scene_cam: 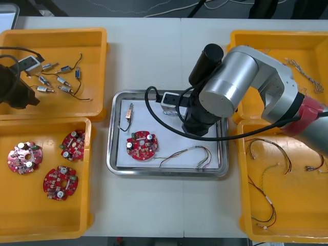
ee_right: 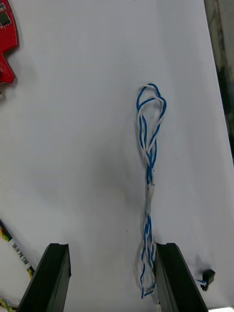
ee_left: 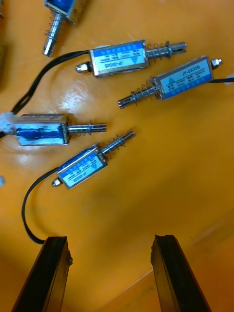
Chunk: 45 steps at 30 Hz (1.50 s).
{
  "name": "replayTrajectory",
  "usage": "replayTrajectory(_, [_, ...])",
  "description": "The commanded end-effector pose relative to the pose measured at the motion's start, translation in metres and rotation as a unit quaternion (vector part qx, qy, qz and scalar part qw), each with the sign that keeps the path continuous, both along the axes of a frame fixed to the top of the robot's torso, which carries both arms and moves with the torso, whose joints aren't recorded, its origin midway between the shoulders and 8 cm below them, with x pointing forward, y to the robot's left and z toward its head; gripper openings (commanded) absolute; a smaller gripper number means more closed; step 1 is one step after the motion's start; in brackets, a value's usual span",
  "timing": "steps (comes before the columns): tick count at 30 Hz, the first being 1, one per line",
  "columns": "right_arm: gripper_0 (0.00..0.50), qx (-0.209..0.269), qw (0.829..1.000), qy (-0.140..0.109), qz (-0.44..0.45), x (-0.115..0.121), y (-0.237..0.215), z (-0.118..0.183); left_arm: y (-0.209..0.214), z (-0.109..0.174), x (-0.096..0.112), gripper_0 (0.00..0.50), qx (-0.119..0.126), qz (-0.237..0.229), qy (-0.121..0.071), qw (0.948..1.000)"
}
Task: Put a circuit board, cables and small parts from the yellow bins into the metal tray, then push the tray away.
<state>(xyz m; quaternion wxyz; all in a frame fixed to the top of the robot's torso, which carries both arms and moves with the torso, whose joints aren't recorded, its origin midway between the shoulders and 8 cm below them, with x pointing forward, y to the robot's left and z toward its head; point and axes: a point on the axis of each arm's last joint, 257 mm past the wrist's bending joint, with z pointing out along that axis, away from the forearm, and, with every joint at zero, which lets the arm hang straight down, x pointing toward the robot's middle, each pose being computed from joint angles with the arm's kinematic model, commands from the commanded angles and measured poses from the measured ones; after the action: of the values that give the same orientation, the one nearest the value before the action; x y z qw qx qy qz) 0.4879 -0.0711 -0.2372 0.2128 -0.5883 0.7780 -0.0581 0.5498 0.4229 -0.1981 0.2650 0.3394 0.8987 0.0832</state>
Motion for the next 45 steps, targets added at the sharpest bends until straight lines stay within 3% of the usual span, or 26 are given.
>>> replayTrajectory(1, [0.500,0.039,0.999,-0.013,-0.019,0.008,0.007,0.056,-0.014,0.028,0.025,0.500,0.031,-0.068,-0.037,0.9965])
replayTrajectory(6, [0.500,0.055,0.996,-0.006,-0.071,0.007,-0.003,0.074,-0.020,0.034,0.033,0.500,0.036,-0.070,-0.046,0.9958])
replayTrajectory(13, [0.500,0.085,0.982,0.015,-0.170,-0.002,-0.021,0.102,-0.014,0.047,0.047,0.500,0.068,-0.059,-0.067,0.9936])
replayTrajectory(22, [0.500,0.111,0.956,0.013,-0.271,-0.006,-0.047,0.131,-0.009,0.043,0.050,0.500,0.074,-0.057,-0.062,0.9937])
replayTrajectory(24, [0.500,0.117,0.941,0.011,-0.316,-0.006,-0.062,0.139,-0.010,0.037,0.053,0.500,0.072,-0.067,-0.054,0.9937])
replayTrajectory(30, [0.500,0.158,0.909,0.007,-0.385,0.002,-0.079,0.150,-0.012,0.037,0.056,0.500,0.072,-0.070,-0.055,0.9934])
replayTrajectory(33, [0.500,0.183,0.886,0.011,-0.426,0.004,-0.095,0.150,-0.013,0.038,0.057,0.500,0.074,-0.071,-0.054,0.9933])
replayTrajectory(34, [0.500,0.183,0.886,0.011,-0.426,0.004,-0.095,0.150,-0.013,0.038,0.057,0.500,0.074,-0.071,-0.054,0.9933])
replayTrajectory(35, [0.500,0.198,0.873,0.014,-0.445,0.003,-0.102,0.150,-0.017,0.038,0.059,0.500,0.072,-0.072,-0.055,0.9932])
replayTrajectory(41, [0.500,0.233,0.831,0.019,-0.505,0.001,-0.129,0.150,-0.025,0.034,0.063,0.500,0.069,-0.075,-0.051,0.9935])
replayTrajectory(42, [0.500,0.233,0.831,0.019,-0.505,0.001,-0.129,0.150,-0.025,0.034,0.063,0.500,0.069,-0.075,-0.051,0.9935])
replayTrajectory(44, [0.500,0.242,0.812,0.011,-0.531,0.003,-0.142,0.151,-0.026,0.032,0.063,0.500,0.073,-0.077,-0.050,0.9931])
replayTrajectory(45, [0.500,0.243,0.811,0.008,-0.533,0.004,-0.144,0.151,-0.025,0.032,0.063,0.500,0.073,-0.077,-0.049,0.9931])
